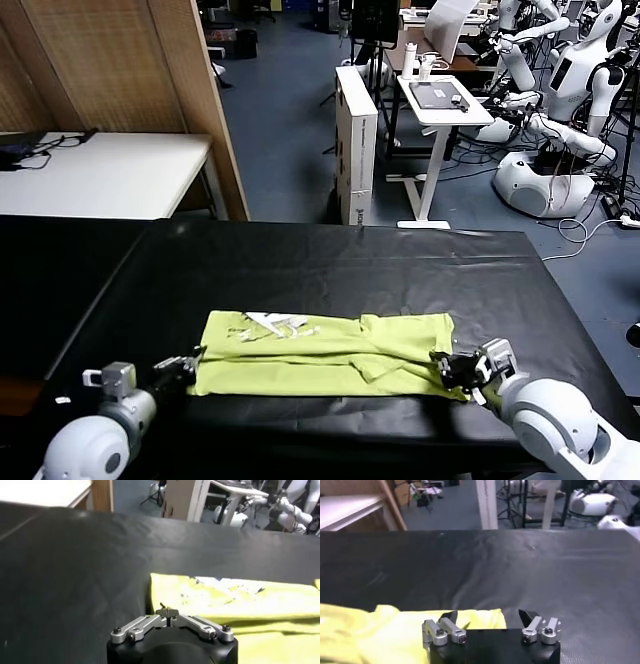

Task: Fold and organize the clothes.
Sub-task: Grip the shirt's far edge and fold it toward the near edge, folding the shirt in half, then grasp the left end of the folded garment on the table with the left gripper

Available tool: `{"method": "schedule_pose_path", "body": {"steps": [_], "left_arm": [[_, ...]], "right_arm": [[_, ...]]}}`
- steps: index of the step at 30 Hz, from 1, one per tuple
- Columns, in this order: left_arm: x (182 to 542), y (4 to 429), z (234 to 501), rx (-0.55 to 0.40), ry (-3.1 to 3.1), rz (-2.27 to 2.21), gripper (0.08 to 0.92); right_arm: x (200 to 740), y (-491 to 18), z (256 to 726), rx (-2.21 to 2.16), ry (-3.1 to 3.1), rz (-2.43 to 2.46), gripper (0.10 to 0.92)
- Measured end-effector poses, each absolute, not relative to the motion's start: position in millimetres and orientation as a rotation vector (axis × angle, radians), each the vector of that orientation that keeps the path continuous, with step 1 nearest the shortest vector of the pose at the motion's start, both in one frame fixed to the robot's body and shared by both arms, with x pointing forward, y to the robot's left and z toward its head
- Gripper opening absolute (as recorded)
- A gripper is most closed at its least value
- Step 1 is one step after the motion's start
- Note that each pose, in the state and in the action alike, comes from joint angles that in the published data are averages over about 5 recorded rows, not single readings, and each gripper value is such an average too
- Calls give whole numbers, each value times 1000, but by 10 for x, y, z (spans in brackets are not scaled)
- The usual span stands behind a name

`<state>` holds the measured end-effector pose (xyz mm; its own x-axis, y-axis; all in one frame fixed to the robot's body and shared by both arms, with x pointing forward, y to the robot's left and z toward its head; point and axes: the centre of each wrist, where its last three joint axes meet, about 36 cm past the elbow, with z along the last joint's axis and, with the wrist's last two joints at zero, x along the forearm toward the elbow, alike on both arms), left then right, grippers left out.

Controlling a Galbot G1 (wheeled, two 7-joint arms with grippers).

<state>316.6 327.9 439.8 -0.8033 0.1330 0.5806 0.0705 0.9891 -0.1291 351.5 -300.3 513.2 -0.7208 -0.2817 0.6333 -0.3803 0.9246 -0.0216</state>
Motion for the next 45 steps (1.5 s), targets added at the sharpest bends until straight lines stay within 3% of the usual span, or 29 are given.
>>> {"method": "schedule_pose_path", "body": {"steps": [11,14,21,25,28,30,34,39,45], "left_arm": [[3328,3218,4532,-103,-2608,166,907],[3433,3208,4509,-104,-2629,179,857],[3634,3127,4387,-130,-2656,159,472],[3727,3077,4314,-133,-2645,178,233],[3786,3054,4270,-132,-2640,190,155],[3820,3053,4237,-129,-2635,195,149],[3880,3057,4175,-124,-2624,201,150],[3941,3048,4118,-120,-2615,211,204],[3999,3051,4088,-117,-2611,222,546]], "right_arm": [[3805,-3169,4890,286,-2531,67,907],[3888,-3210,4765,241,-2541,-10,907],[4006,-3253,4563,158,-2547,-118,881],[4067,-3257,4498,136,-2540,-143,741],[4113,-3249,4457,125,-2532,-153,559],[4141,-3243,4433,118,-2528,-157,410],[4188,-3233,4392,116,-2522,-164,194],[4212,-3237,4357,122,-2515,-170,152],[4213,-3241,4344,132,-2516,-169,148]]}}
